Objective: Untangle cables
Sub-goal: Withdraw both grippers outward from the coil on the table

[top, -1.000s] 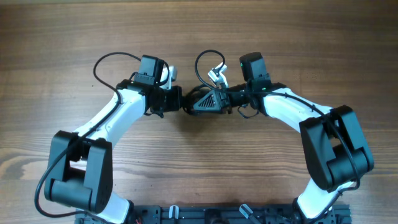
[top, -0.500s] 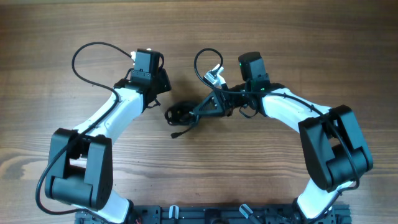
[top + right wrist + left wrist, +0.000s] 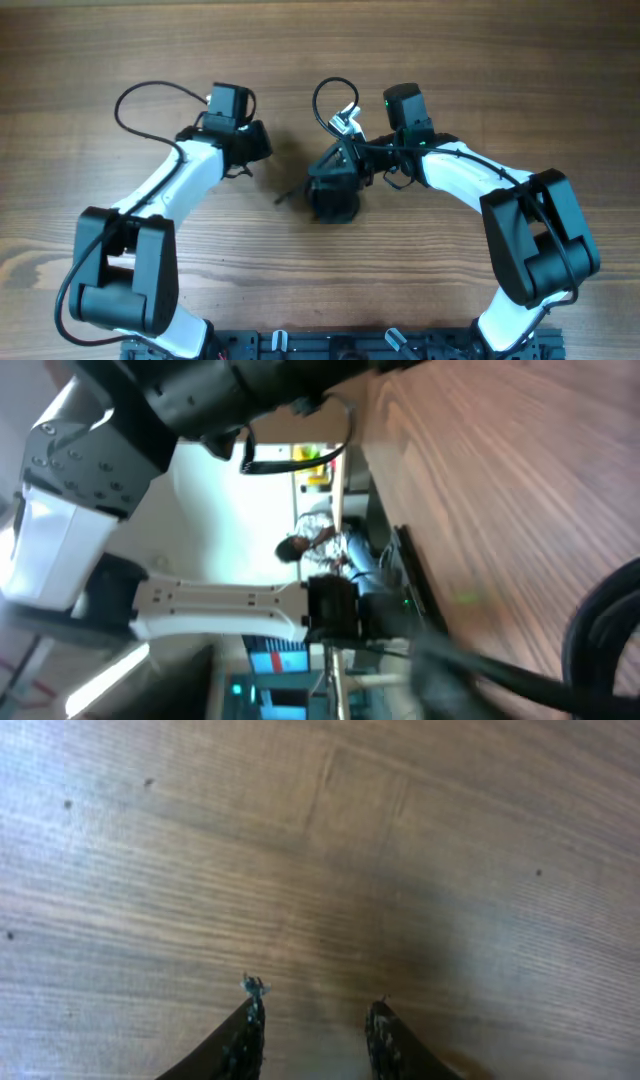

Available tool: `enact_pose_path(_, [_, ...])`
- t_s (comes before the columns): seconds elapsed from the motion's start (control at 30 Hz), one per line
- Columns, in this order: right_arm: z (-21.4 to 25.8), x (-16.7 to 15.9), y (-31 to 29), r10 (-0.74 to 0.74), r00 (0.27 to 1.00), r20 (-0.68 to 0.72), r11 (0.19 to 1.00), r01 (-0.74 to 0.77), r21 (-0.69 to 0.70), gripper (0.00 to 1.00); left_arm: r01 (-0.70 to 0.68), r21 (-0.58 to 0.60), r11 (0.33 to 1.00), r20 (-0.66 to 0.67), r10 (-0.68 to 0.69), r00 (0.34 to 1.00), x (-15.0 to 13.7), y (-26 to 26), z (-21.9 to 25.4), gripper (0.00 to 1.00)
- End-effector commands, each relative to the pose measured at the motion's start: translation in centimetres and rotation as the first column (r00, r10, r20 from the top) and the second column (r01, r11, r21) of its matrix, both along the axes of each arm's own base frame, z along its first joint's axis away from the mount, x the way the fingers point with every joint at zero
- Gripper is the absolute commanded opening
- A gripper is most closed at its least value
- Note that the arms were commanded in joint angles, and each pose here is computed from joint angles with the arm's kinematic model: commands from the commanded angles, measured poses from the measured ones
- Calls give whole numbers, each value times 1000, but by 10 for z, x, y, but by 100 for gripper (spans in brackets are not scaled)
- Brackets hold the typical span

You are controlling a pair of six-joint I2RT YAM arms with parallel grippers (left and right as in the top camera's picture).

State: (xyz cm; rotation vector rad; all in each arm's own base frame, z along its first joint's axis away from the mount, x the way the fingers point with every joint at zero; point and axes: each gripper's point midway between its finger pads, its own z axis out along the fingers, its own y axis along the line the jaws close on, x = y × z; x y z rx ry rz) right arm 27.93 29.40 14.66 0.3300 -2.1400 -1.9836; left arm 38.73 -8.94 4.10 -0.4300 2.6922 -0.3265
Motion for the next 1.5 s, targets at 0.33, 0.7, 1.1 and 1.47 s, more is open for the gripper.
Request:
enact_pose_path(0.33, [-36, 40, -3, -225, 965, 132, 935, 252, -250, 84, -93, -190, 977, -256, 42, 966, -48, 16, -8, 43])
enact_pose_path(0.7, [-34, 27, -65, -264, 908, 325, 681, 414, -604, 99, -54, -177, 983, -283, 2, 959, -59, 16, -10, 51])
enact_pose_path(1.1, [-51, 43, -93, -279, 863, 422, 517, 505, -691, 100, -50, -180, 982, -256, 2, 967, -52, 16, -9, 68])
enact_pose_path(1.47, [-55, 50, -104, -280, 841, 463, 456, 541, -707, 100, -77, -182, 980, -279, 24, 960, -56, 16, -10, 74])
